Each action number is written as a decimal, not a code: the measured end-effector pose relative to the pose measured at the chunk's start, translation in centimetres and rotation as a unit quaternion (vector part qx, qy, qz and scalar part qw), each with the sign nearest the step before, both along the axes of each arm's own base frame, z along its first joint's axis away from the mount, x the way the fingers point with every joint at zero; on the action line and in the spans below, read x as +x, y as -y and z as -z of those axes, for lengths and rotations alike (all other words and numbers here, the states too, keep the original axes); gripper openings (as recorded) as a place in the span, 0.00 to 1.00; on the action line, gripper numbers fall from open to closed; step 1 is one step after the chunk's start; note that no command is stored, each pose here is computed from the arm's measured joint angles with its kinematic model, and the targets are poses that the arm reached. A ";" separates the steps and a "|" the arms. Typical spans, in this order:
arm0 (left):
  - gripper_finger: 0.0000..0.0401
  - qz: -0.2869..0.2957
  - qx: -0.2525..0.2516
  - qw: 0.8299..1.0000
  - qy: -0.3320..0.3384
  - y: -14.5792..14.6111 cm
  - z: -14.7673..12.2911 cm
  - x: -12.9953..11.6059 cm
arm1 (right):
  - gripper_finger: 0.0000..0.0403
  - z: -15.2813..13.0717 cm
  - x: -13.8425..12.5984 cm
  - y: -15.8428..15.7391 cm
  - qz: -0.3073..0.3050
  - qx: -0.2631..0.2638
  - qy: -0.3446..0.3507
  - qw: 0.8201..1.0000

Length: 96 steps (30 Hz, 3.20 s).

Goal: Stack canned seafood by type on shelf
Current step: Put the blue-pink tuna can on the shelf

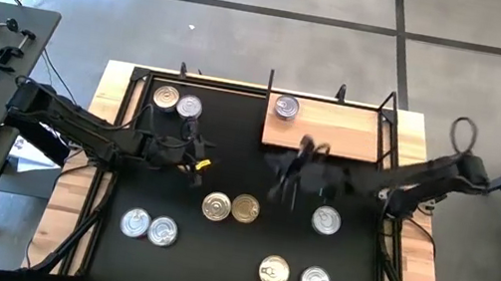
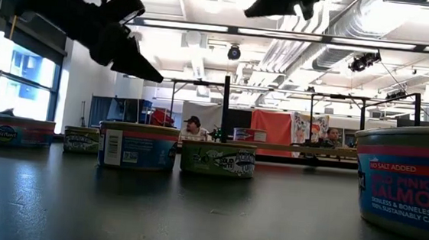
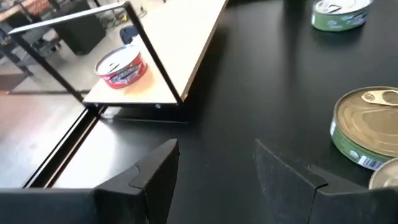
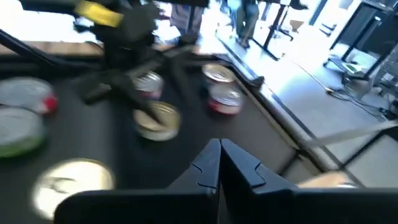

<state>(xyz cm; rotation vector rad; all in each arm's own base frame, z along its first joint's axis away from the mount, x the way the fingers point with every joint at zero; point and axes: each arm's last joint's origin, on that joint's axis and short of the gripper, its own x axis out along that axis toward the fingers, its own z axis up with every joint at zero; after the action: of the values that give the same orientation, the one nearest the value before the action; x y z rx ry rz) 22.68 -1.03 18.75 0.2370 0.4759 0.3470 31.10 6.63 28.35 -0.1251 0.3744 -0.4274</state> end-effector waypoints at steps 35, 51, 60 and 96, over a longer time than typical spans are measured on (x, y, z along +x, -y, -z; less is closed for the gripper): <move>0.50 0.131 -0.048 0.986 -0.091 14.9 1.3 3.5 | 0.28 8.5 -6.4 -12.4 0.037 0.068 -0.096 0.992; 0.29 0.072 -0.041 0.983 -0.166 13.3 6.2 5.9 | 0.45 11.9 -2.5 -12.2 -0.025 -0.017 -0.146 0.989; 0.02 0.087 -0.050 0.981 -0.166 13.3 5.2 5.4 | 0.45 11.5 -2.1 -12.8 -0.077 -0.069 -0.151 0.983; 0.00 0.091 -0.174 0.978 0.065 10.0 6.5 -2.0 | 0.72 15.8 7.9 -3.7 -0.250 -0.227 -0.132 0.932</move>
<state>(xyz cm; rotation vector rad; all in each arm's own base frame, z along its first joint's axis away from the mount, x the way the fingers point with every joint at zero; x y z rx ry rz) 20.68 -11.02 12.20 -0.0825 0.3745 0.0944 38.96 10.35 12.53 -0.7194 0.4856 0.0198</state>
